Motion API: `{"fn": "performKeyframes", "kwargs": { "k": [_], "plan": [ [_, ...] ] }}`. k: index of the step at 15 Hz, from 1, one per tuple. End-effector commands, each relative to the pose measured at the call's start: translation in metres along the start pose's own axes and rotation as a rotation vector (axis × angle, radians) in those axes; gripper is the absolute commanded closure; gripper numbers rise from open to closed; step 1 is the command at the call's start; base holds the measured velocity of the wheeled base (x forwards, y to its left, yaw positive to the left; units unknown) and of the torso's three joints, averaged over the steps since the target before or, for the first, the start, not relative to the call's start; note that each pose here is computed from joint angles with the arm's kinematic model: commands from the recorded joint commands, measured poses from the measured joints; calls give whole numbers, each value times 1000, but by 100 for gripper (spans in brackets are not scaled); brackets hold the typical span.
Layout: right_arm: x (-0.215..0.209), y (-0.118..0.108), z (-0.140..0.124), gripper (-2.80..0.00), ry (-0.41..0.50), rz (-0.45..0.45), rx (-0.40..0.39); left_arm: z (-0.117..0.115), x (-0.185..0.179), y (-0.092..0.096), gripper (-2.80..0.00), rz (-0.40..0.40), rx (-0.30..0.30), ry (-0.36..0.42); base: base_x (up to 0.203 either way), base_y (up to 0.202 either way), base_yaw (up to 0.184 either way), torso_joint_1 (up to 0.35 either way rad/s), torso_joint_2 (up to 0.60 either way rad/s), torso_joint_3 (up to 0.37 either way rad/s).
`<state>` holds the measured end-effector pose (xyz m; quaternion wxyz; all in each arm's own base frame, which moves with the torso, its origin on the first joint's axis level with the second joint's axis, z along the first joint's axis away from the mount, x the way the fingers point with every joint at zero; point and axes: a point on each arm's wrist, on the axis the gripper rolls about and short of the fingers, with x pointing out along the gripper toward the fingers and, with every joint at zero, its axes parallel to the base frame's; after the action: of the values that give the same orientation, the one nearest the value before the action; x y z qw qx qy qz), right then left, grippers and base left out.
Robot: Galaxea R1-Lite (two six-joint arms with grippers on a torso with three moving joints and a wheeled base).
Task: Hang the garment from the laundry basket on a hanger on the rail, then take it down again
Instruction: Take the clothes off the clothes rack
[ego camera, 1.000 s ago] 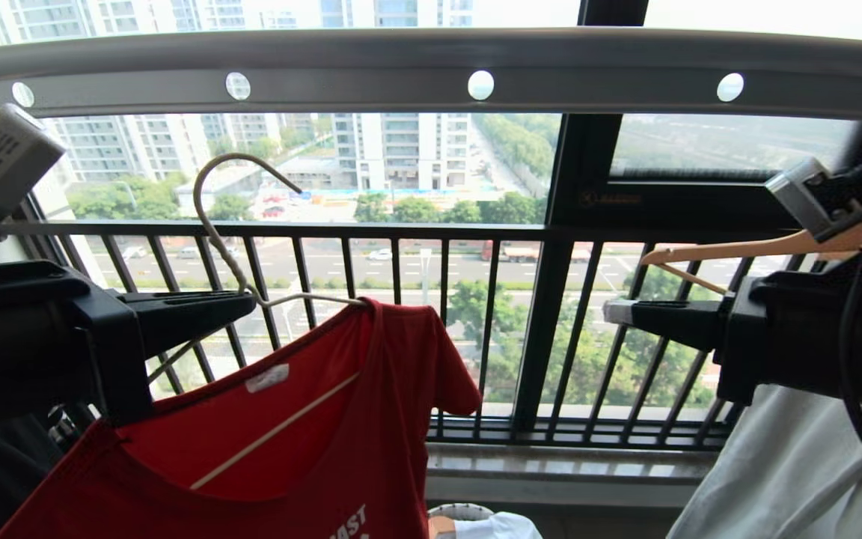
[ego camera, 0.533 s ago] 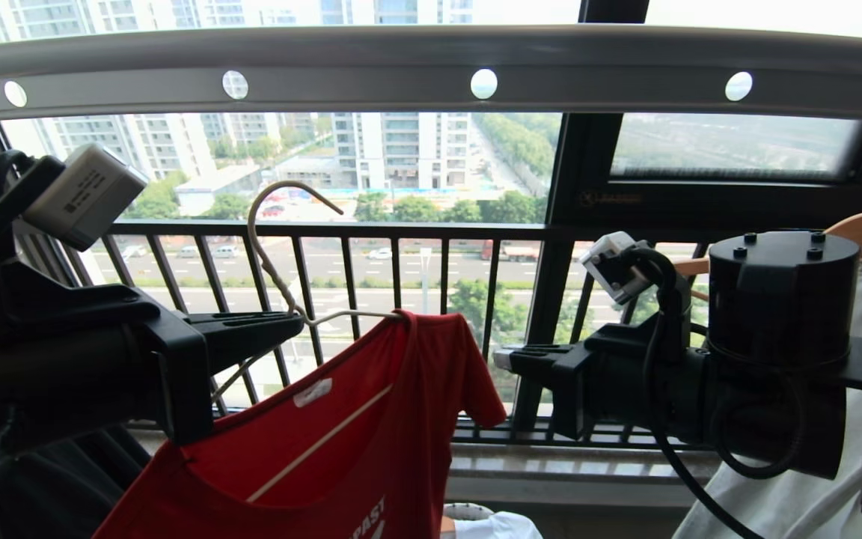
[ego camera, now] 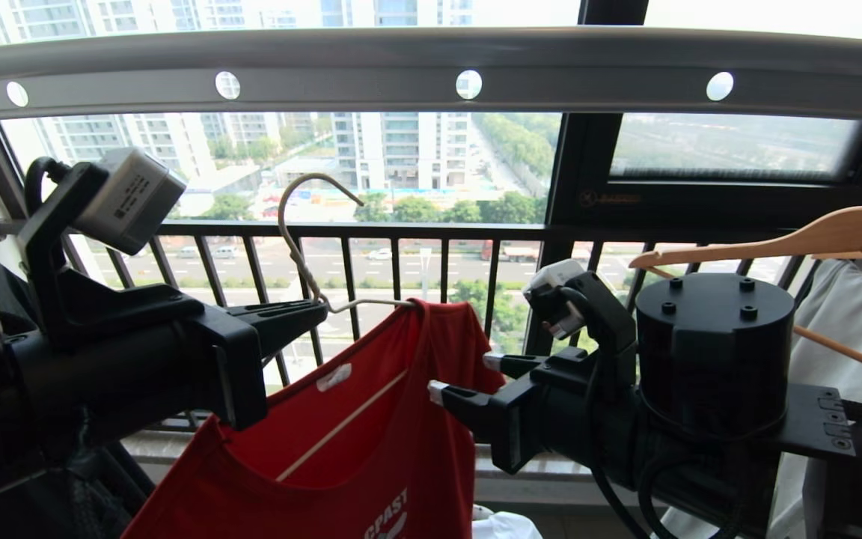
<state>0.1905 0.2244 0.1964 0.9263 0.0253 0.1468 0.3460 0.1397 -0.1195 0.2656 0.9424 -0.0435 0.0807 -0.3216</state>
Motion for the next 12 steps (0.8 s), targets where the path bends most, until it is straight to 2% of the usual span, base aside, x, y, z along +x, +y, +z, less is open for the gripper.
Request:
{"fn": "performKeyframes", "kwargs": {
  "k": [1,9,12],
  "plan": [
    [5,2,2,-280,-14,-32,4,-7,7,-5,0,-20,4,33,0,0,0,0,0,0],
    [42,0,-14,-280,-79,-159,12,-2,0,-9,0,-44,5,6,0,0,0,0,0,0],
    [43,-2,-12,-280,-89,-169,14,0,-4,-9,0,-48,4,-9,0,0,0,0,0,0]
  ]
}}
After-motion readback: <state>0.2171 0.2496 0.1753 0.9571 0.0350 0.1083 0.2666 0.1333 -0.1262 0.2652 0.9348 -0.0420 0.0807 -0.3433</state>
